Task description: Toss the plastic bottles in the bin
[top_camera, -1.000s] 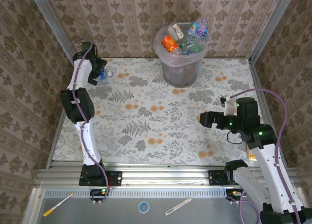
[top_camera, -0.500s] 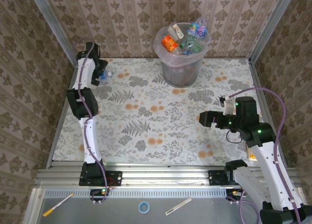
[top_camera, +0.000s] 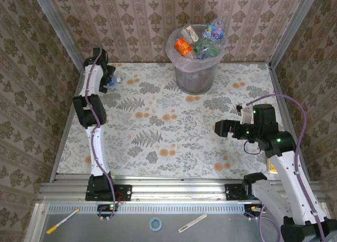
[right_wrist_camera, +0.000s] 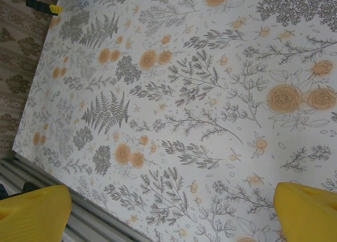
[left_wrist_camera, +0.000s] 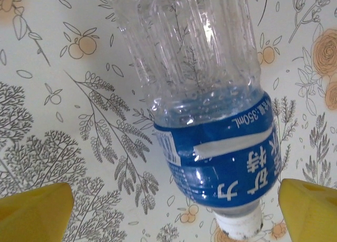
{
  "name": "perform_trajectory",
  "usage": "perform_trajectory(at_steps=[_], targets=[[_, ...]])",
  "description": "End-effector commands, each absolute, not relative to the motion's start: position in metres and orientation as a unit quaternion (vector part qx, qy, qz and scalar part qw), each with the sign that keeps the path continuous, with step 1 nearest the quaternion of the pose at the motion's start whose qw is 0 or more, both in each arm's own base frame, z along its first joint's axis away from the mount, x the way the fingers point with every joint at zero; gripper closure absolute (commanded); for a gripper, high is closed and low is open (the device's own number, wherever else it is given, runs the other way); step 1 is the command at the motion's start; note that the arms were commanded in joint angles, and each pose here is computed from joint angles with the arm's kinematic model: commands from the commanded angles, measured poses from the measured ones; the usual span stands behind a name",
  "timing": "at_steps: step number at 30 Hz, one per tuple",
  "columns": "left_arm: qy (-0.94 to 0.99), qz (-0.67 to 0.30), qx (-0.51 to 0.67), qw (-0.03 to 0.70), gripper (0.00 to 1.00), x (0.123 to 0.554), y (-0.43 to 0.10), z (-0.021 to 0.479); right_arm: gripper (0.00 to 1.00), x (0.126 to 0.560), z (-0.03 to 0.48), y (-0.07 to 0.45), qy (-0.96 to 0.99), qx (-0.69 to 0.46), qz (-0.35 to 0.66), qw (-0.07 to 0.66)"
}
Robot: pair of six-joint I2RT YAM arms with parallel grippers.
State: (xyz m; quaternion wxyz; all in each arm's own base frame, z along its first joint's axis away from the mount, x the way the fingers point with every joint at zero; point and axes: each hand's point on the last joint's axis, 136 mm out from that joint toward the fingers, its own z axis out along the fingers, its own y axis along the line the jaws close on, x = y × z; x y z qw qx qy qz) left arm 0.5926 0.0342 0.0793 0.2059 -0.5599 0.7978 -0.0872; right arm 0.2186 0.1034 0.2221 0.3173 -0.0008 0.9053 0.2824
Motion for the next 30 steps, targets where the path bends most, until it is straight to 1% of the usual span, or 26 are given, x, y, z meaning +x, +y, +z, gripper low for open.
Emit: perform_trajectory(at_steps=[1, 5, 16, 19, 21, 24, 30], targets=[[0.782, -0.096, -0.58, 0.208, 0.0, 0.601, 0.042, 0.069, 0.0, 0.219, 0.216, 0.102, 0.909, 0.005, 0.278, 0.312], [0.775, -0.101, -0.591, 0.198, 0.0, 0.603, 0.043, 0.057, 0.0, 0.221, 0.214, 0.101, 0.909, 0.006, 0.277, 0.31], [0.779, -0.09, -0.593, 0.182, 0.01, 0.598, 0.053, 0.042, 0.0, 0.222, 0.212, 0.101, 0.911, 0.008, 0.275, 0.307], [0.784, -0.091, -0.585, 0.185, 0.09, 0.597, 0.053, 0.043, 0.0, 0.222, 0.212, 0.1, 0.911, 0.009, 0.273, 0.308], [0.786, -0.094, -0.582, 0.187, 0.19, 0.596, 0.053, 0.043, 0.0, 0.222, 0.212, 0.1, 0.911, 0.009, 0.273, 0.31], [0.787, -0.099, -0.578, 0.191, 0.29, 0.592, 0.052, 0.042, 0.0, 0.222, 0.213, 0.1, 0.911, 0.009, 0.272, 0.31], [0.799, -0.102, -0.563, 0.188, 0.45, 0.583, 0.047, 0.044, 0.0, 0.221, 0.213, 0.099, 0.91, 0.011, 0.271, 0.312]])
